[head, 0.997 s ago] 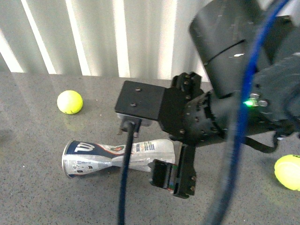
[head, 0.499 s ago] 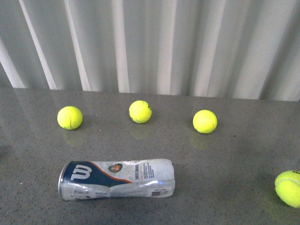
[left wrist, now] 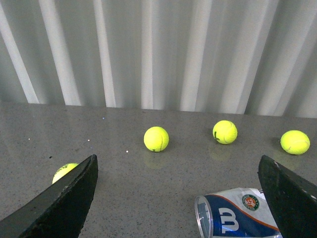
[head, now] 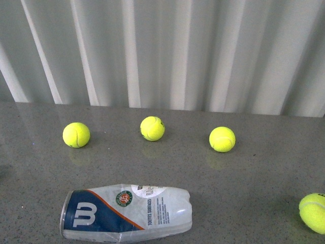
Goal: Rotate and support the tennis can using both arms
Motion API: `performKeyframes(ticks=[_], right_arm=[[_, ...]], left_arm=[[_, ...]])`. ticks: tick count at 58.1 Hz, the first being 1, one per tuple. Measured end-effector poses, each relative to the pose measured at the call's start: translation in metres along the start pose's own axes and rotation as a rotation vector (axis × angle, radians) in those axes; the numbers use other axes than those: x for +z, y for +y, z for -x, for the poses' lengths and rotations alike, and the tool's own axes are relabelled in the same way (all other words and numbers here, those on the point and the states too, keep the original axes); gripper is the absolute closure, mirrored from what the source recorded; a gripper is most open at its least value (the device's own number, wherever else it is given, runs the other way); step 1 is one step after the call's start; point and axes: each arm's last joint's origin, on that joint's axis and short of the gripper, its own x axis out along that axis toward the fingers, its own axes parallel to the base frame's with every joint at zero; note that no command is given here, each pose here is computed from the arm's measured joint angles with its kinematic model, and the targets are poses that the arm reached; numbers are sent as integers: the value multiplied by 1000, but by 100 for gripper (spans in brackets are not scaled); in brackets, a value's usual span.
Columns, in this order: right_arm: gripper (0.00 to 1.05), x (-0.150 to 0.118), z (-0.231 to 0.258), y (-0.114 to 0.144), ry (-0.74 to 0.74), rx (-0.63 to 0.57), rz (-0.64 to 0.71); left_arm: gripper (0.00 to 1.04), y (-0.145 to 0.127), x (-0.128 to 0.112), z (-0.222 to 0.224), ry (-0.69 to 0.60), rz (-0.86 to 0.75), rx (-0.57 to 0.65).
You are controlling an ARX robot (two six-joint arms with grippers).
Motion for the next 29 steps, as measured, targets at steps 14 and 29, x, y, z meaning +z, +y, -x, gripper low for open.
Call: performKeyframes(ticks=[14,29], right_arm=[[101,-9,17,15,0,4,-34],[101,-18,28,30,-8,11,-37]], left_arm=[[7,0,0,0,0,0,0],[7,0,0,0,0,0,-2]])
